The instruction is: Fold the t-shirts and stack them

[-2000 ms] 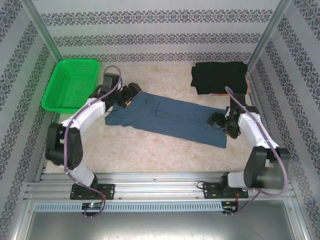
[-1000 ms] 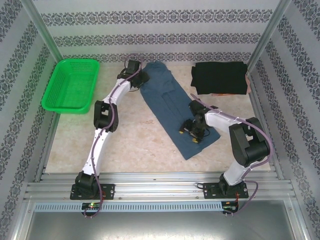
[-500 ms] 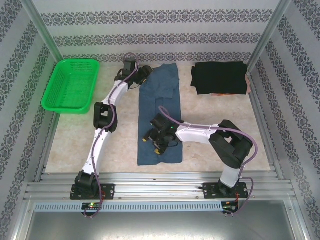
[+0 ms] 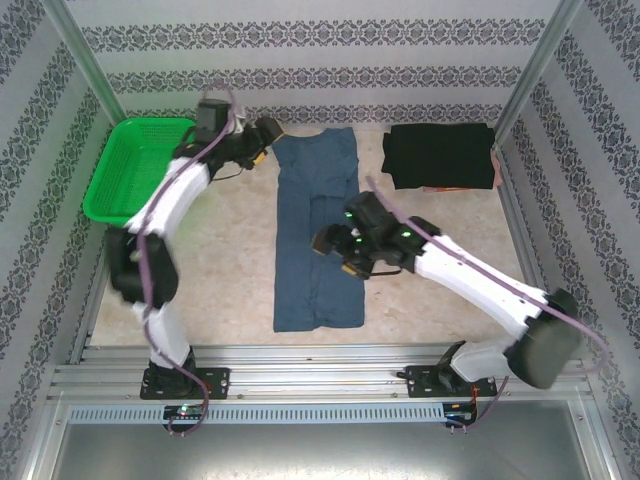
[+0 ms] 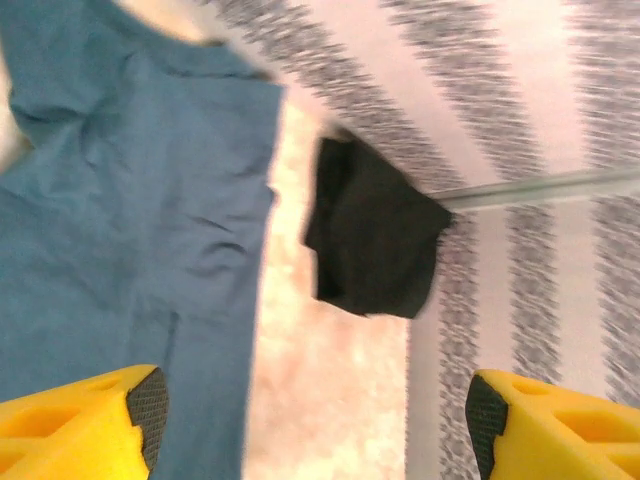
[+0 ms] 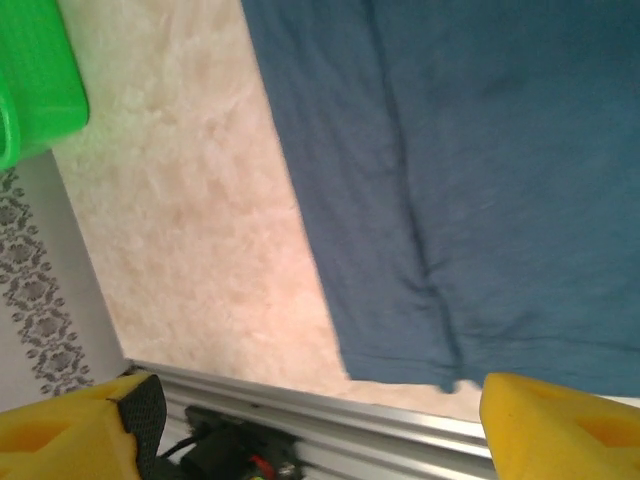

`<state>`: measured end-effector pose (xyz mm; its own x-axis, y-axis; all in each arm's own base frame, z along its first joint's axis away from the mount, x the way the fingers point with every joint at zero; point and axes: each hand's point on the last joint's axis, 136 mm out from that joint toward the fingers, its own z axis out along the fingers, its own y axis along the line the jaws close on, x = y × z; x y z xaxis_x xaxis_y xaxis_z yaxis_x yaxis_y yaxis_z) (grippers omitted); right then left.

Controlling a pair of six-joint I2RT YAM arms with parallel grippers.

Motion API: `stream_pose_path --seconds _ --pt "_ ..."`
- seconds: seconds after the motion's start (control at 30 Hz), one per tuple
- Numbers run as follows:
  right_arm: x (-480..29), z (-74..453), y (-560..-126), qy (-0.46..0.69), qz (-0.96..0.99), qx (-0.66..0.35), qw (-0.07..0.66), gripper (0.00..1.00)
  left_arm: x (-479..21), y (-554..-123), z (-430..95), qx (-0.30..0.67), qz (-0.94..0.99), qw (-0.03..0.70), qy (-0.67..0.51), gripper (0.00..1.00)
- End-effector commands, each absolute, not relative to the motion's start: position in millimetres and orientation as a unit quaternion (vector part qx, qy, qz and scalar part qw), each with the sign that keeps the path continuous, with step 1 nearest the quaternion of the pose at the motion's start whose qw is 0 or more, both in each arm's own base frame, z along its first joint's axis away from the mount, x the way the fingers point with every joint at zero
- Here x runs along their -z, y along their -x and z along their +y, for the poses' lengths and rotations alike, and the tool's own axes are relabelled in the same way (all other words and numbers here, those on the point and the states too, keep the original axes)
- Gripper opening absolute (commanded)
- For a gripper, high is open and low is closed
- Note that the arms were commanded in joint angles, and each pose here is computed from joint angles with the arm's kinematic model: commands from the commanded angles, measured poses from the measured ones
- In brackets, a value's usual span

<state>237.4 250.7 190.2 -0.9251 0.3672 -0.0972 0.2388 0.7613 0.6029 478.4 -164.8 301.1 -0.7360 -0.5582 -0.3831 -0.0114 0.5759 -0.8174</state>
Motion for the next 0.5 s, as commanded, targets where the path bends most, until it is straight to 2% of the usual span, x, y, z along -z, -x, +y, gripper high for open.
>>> stream_pose_path --seconds 0.0,0.13,0.23,0.33,0.47 --pt "-139 194 -206 -0.089 0.971 -0.212 0.069 0.82 -274 -386 -169 0.385 0.864 0.282 0.159 0.79" --pt "-106 177 -186 -0.084 0.971 -0.219 0.044 0.78 -205 -271 -172 0.369 0.885 0.212 0.190 0.74" --pt "-92 182 -173 -0.097 0.961 -0.256 0.038 0.74 -166 -218 -172 0.395 0.871 0.189 0.222 0.72" --pt "-86 179 -162 -0.109 0.956 -0.269 0.045 0.73 -142 -192 -173 0.401 0.870 0.168 0.231 0.69" --pt "-69 185 -153 -0.120 0.948 -0.295 0.033 0.69 -114 -180 -183 0.401 0.875 0.139 0.231 0.66"
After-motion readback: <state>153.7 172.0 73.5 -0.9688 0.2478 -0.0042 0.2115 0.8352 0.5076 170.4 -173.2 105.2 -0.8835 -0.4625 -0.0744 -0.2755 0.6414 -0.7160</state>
